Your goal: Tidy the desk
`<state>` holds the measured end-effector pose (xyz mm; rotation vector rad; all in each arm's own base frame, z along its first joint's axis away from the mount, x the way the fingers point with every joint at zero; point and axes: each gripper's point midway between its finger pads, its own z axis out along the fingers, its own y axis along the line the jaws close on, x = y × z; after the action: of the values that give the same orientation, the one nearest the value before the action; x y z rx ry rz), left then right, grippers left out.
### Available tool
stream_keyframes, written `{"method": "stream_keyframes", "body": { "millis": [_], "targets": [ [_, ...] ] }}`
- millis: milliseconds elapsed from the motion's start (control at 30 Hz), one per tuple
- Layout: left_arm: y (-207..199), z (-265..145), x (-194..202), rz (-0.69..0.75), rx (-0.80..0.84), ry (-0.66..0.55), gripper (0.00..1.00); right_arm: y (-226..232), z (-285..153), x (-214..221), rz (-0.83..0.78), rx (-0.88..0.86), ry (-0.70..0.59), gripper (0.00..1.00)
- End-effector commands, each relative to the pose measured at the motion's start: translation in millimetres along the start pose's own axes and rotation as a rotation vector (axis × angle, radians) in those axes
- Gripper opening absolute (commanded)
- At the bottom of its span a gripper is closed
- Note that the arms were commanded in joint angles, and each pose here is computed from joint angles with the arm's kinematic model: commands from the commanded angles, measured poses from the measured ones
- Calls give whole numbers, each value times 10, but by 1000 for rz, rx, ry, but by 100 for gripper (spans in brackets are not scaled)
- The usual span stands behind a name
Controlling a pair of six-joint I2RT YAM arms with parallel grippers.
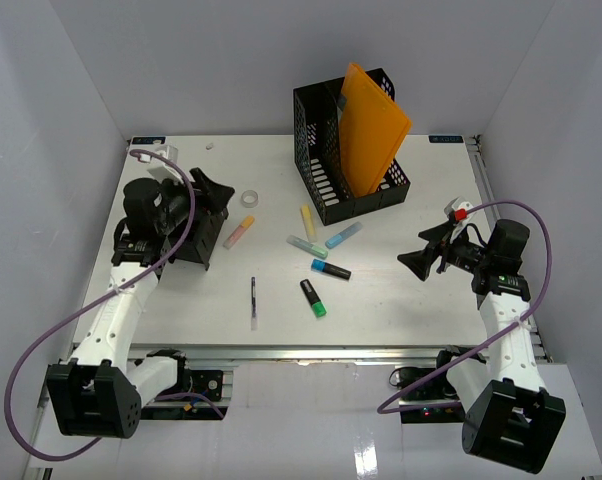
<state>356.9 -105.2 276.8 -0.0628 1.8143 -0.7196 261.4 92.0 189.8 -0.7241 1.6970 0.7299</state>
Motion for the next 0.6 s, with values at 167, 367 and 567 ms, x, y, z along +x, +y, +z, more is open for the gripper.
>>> {"method": "stream_keyframes", "body": {
  "millis": [167, 367, 567],
  "targets": [
    [61, -457, 1649, -122, -126, 584, 87, -90, 10, 15, 36, 36, 5, 96],
    [217, -422, 2011, -48, -255, 669, 86, -115, 21, 60, 50, 41, 20, 95],
    [322, -328, 2355, 14, -363, 770, 69, -134, 27, 72, 53, 47, 25, 95]
  ]
}}
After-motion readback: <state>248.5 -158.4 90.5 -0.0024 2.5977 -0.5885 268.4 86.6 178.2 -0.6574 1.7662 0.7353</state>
